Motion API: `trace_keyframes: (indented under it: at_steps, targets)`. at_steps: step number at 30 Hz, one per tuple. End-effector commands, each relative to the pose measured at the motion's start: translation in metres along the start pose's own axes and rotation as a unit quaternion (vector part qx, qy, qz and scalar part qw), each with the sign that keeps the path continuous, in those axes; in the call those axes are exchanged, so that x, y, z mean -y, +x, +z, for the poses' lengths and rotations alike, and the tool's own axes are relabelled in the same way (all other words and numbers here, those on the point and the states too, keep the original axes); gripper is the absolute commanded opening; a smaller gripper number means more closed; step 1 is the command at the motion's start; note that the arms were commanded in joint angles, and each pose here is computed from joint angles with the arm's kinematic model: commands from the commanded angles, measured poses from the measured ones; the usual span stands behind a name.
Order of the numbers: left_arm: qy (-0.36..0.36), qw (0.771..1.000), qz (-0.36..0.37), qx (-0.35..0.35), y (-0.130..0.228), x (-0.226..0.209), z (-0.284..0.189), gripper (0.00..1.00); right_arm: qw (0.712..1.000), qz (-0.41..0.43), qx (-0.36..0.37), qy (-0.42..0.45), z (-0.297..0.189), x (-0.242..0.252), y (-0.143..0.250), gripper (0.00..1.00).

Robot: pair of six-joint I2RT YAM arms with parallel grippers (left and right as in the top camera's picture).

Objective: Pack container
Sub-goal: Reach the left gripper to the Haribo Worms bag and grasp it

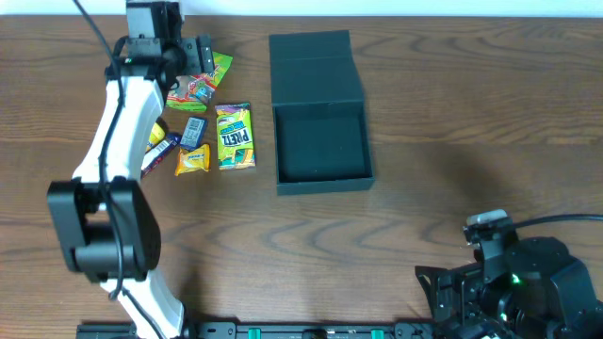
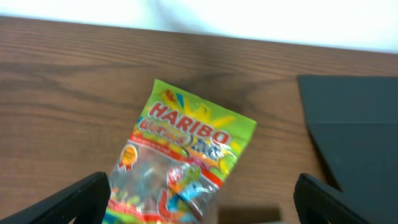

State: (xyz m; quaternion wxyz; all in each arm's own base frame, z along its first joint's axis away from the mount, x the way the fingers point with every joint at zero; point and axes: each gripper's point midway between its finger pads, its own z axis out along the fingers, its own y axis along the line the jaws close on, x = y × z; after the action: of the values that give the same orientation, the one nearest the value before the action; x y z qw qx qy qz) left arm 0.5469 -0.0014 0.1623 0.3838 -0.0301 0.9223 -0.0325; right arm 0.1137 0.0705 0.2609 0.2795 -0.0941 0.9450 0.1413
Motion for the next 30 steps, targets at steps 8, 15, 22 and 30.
trace_keyframes:
  at_steps: [8,15,22,30]
  targets:
    - [-0.025,0.997,0.013,-0.068,0.043,-0.023,0.068,0.95,1.000,-0.006,0.007,0.001,-0.003,0.000,-0.003,0.99]
    - [-0.045,0.993,0.072,-0.078,0.056,-0.034,0.087,0.96,1.000,-0.006,0.007,0.001,-0.003,0.000,-0.003,0.99]
    - [-0.045,0.990,0.082,-0.107,0.081,-0.039,0.107,0.95,1.000,-0.006,0.007,0.001,-0.003,0.000,-0.003,0.99]
    - [-0.040,0.986,0.095,-0.131,0.103,-0.041,0.122,0.92,1.000,-0.006,0.007,0.001,-0.003,0.000,-0.003,0.99]
